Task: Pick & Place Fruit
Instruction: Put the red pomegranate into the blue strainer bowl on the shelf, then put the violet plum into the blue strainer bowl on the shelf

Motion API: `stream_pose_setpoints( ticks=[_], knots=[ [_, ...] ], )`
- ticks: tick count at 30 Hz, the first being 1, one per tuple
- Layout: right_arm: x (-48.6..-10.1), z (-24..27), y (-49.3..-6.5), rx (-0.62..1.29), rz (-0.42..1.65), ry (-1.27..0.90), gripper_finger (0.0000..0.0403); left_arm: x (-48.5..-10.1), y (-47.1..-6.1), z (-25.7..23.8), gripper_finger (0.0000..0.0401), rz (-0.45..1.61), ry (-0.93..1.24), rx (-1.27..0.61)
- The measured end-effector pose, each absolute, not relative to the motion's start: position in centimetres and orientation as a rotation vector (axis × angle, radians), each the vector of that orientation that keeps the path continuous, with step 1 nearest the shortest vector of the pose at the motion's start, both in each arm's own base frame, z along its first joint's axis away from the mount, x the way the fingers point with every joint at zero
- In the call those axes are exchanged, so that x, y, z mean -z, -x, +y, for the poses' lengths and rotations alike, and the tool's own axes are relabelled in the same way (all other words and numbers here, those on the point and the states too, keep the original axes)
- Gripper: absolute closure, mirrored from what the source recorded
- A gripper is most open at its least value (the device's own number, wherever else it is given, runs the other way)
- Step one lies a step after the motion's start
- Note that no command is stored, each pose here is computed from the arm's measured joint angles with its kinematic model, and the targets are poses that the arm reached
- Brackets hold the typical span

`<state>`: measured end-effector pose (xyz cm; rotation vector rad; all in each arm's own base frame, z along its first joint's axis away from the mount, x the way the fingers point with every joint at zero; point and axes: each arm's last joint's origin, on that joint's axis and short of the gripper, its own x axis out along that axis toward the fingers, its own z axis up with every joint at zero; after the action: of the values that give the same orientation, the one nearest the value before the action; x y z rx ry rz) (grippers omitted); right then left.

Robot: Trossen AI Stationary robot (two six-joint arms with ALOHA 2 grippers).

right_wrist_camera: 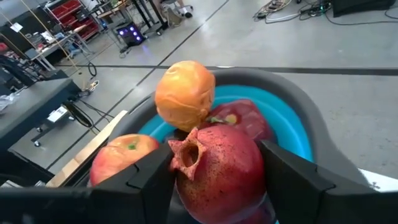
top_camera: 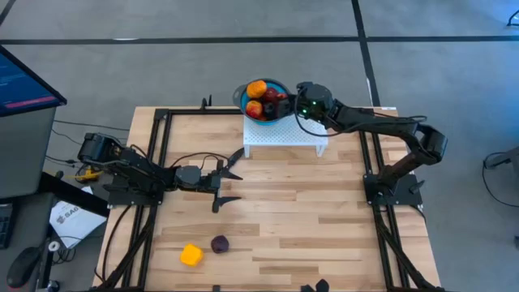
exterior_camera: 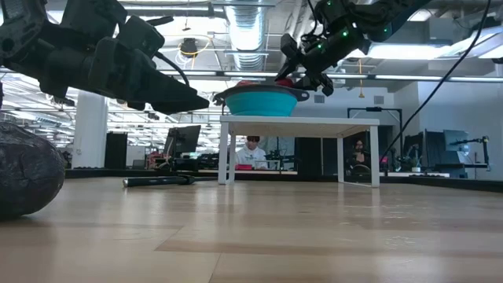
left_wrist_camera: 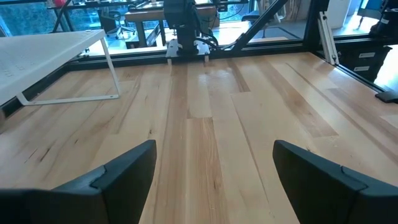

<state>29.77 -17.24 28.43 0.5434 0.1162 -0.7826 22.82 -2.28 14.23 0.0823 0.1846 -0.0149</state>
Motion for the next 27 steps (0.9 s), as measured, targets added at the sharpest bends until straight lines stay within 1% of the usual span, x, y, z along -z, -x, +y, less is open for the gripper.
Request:
stream_pose_setpoints(
  ticks=[4, 11, 17, 22, 27],
  knots=[
    [-27.4, -17.6, -30.3, 0.795, 0.134, -0.541, 0.0173, -14.2, -22.8, -2.3, 0.0087, 0.185, -0.082, 0.016],
    [-26.8, -18.1, -30.6, 0.822, 0.138, -0.532, 0.0170, -14.2, -22.8, -2.3, 0.0087, 0.184, -0.060, 0.014],
    [-28.0, -18.0, -30.6, 0.809, 0.101, -0.505, 0.0170, -14.3, -22.8, -2.3, 0.0087, 0.181, -0.064, 0.014],
    [-29.8, -18.0, -31.1, 0.790, 0.086, -0.444, 0.0170, -14.3, -22.8, -2.3, 0.0087, 0.179, -0.064, 0.014],
    [-31.5, -17.6, -31.1, 0.785, 0.175, -0.400, 0.0177, -14.3, -22.8, -2.3, 0.0087, 0.179, -0.064, 0.014]
  ],
)
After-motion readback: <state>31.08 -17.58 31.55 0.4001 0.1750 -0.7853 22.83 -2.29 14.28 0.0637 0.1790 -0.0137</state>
